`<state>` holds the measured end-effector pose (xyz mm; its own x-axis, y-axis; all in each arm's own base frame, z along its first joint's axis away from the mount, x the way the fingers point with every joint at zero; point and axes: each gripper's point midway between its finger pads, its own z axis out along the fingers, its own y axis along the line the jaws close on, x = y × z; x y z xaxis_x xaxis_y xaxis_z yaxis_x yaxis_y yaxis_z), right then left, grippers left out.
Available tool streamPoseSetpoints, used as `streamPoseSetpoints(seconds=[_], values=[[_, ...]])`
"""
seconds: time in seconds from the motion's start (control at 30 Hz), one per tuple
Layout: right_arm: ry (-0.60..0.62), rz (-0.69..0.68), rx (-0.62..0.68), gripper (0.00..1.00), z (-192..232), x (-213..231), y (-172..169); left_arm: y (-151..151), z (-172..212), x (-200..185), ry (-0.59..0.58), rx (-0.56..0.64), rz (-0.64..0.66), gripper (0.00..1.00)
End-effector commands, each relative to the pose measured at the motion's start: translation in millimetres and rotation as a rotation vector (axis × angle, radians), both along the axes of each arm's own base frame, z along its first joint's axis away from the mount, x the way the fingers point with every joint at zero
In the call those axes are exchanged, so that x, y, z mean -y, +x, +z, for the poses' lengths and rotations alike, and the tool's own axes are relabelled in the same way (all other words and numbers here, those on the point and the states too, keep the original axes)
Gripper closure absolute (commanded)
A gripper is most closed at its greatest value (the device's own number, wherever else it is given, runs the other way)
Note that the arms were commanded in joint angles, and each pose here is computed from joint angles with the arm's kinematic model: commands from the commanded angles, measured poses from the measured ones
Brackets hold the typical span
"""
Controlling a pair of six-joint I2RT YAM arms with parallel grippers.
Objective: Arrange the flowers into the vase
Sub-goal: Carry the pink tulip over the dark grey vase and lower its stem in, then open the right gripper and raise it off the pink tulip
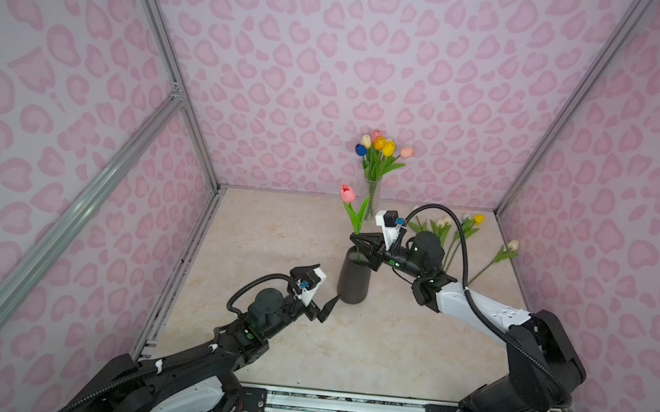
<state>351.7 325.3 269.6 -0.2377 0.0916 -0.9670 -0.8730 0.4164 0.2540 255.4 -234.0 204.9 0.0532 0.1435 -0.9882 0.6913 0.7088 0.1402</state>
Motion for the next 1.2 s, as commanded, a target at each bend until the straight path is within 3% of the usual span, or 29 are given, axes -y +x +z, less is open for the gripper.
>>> streamPoseSetpoints(seconds=[0.0, 0.17, 0.27, 0.6, 0.93, 1.17], values=[[-0.042, -0.024, 0.007, 0.91, -9.9, 1.3, 2.0, 0.3, 14.5, 1.2, -0.03, 0.045, -0.004, 0.03], [-0.129, -0.05, 0.01, 0.86, -23.9, 0.2, -1.1, 0.9, 12.5, 2.1, -0.022, 0.039, -0.006, 0.03], [-0.169, -0.046, 0.004, 0.78, -30.2, -0.3, -2.3, 1.5, 11.2, 2.6, -0.016, 0.037, -0.006, 0.03], [-0.203, -0.068, 0.039, 0.7, -24.5, 4.2, -2.0, 2.8, 9.1, 2.7, -0.01, 0.033, -0.002, 0.03], [-0.213, -0.104, 0.08, 0.52, -4.0, 10.4, -1.2, 3.2, 8.5, 3.3, -0.009, 0.029, -0.003, 0.03], [-0.156, -0.19, 0.146, 0.42, 35.7, 24.8, -0.5, 2.9, 9.6, 2.6, -0.013, 0.032, -0.001, 0.03]])
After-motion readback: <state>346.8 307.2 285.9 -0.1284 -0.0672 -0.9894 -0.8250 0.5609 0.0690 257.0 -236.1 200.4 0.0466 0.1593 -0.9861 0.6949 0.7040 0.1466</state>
